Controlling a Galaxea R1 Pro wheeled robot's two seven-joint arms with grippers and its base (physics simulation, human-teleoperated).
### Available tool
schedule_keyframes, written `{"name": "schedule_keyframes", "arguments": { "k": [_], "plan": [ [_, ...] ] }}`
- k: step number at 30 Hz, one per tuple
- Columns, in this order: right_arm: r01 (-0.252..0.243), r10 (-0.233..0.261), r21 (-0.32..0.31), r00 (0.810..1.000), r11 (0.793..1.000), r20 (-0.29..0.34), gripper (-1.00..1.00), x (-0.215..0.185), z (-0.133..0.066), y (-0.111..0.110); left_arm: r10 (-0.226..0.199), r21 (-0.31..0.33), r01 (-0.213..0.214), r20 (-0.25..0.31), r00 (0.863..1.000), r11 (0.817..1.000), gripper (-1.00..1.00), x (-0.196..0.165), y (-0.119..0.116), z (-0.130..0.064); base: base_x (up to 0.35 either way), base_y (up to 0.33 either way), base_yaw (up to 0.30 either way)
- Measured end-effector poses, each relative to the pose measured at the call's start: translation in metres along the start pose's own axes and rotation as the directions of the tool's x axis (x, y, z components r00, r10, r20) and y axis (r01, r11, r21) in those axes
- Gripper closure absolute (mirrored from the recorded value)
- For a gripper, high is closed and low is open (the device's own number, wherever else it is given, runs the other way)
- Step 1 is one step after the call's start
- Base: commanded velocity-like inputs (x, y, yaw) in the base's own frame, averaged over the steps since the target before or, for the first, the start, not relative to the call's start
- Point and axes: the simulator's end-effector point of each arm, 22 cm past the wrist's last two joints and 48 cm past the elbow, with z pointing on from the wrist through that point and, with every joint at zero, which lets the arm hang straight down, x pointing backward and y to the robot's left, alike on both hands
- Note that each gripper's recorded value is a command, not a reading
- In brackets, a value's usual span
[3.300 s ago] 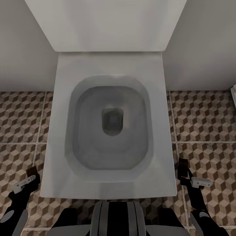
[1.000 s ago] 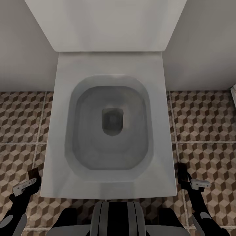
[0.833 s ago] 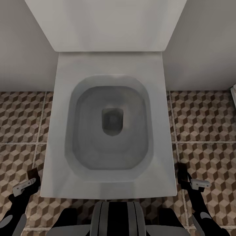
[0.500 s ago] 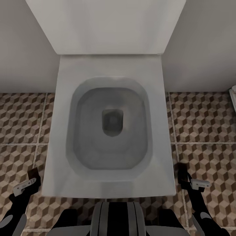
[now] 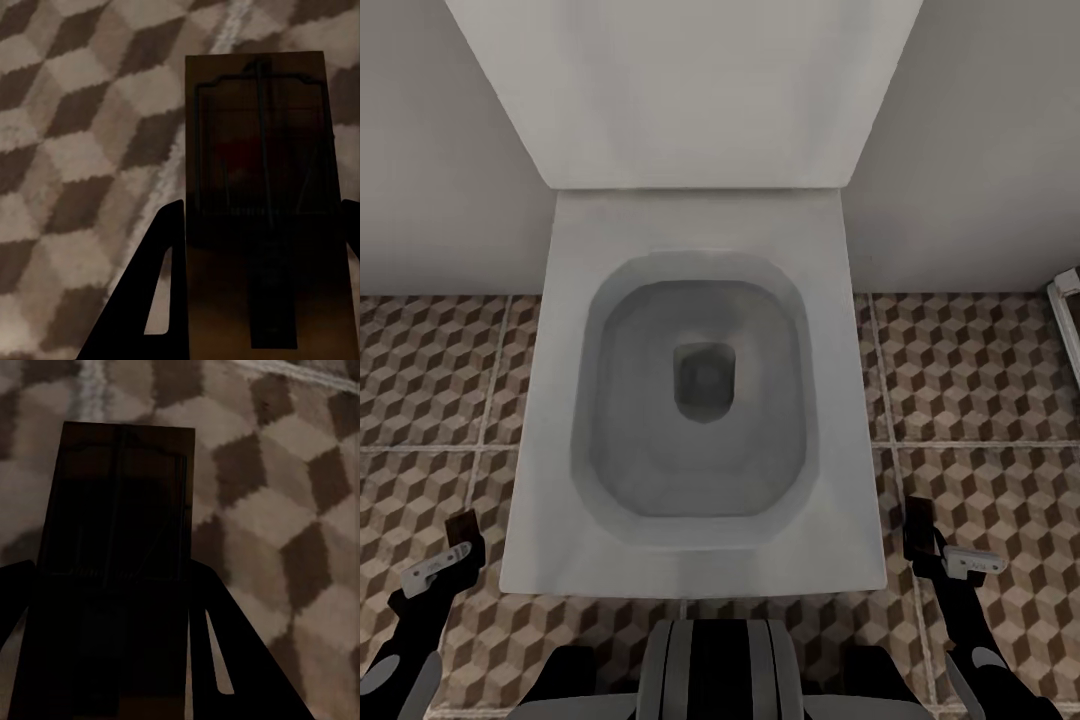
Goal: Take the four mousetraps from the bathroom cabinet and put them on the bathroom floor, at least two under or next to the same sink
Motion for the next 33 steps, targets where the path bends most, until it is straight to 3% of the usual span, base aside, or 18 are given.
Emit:
{"name": "schedule_keyframes", "arguments": {
  "k": [20,26,33],
  "plan": [
    [0.001,-0.001,0.000,1.000,1.000,0.000,1.00,0.000,0.000,0.000,-0.001,-0.002,0.001,0.008,1.000,1.000,1.00,-0.002,0.000,0.000,0.000,0.000,0.000],
    [0.008,-0.008,-0.005,1.000,1.000,-0.023,1.00,0.014,-0.001,0.002,0.011,-0.007,-0.011,0.038,0.999,1.000,1.00,-0.002,0.002,0.002,0.000,0.000,0.000],
    [0.014,-0.015,-0.009,0.999,1.000,-0.046,1.00,0.027,-0.002,0.004,0.023,-0.012,-0.023,0.028,0.999,1.000,1.00,0.009,0.004,0.003,0.000,0.000,0.000]
  ]
}}
